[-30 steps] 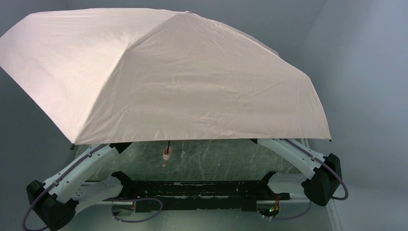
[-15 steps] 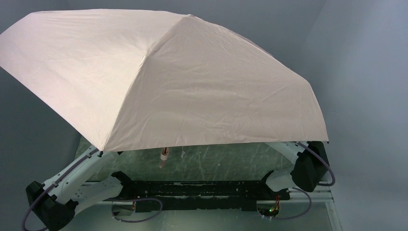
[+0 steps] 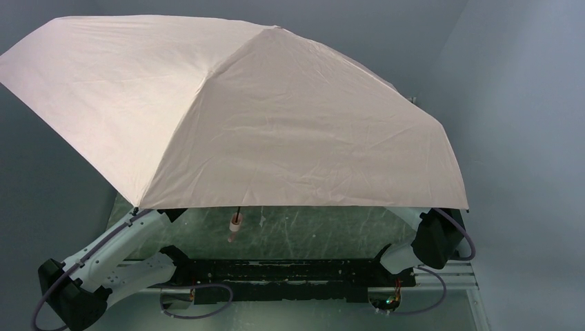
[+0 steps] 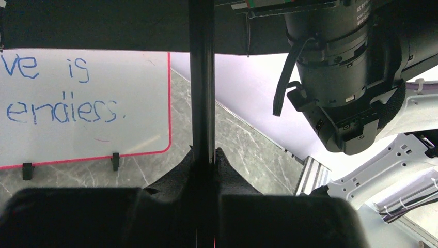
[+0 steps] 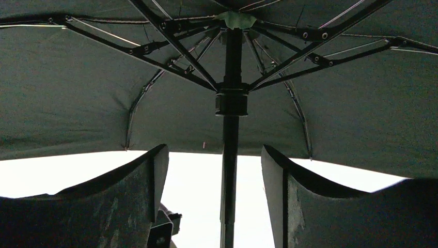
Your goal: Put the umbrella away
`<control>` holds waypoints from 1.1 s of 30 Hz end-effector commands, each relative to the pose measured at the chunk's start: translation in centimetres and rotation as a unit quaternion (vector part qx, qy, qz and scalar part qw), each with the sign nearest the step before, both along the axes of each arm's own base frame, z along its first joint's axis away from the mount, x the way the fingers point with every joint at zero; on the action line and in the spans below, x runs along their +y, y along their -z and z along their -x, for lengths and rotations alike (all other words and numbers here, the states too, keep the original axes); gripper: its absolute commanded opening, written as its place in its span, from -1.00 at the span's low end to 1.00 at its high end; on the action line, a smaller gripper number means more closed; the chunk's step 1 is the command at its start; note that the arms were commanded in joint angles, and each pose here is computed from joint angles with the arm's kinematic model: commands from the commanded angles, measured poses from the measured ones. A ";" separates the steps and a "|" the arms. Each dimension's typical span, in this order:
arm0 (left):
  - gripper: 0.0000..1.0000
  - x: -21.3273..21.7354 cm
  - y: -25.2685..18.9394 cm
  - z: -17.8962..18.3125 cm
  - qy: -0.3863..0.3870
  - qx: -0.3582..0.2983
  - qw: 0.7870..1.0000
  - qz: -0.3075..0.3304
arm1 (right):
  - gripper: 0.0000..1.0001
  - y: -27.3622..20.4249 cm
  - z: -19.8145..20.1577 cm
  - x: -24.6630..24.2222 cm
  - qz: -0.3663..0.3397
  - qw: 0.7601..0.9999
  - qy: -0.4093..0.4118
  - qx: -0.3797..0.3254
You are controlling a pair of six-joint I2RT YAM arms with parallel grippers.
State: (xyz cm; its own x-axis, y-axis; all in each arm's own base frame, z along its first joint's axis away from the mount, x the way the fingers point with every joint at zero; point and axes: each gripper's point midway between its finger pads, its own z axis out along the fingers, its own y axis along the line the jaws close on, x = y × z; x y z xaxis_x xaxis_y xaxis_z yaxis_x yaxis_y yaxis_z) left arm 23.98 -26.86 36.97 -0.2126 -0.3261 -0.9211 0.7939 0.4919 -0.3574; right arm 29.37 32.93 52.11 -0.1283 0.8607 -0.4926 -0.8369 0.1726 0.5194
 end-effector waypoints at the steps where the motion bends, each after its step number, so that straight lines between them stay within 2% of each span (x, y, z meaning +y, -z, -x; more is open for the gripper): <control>1: -0.90 0.4 -3.0 1.0 0.010 -0.057 0.998 0.027 | 0.38 -2.4 0.0 -1.0 -0.029 0.999 0.022 -0.017; 17: -0.90 0.3 -2.9 1.2 0.019 -0.060 0.998 0.024 | 0.35 -3.7 -1.8 -0.5 -0.057 0.998 0.030 -0.002; 28: -0.90 0.1 -2.6 1.2 0.024 -0.059 0.998 0.021 | 0.25 -4.3 -2.5 0.3 -0.068 0.997 0.025 -0.006; 33: -0.91 0.0 -2.6 1.3 0.026 -0.058 0.998 0.021 | 0.12 -4.5 -2.7 0.6 -0.070 0.997 0.024 -0.007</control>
State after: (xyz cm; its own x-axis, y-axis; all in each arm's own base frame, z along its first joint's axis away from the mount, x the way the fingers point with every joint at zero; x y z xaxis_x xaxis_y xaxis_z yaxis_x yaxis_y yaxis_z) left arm 23.74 -27.00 36.96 -0.2138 -0.3220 -0.9223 0.8035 0.4789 -0.3535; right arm 32.64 34.21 54.69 -0.0954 0.9063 -0.4117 -0.8189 0.1637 0.5501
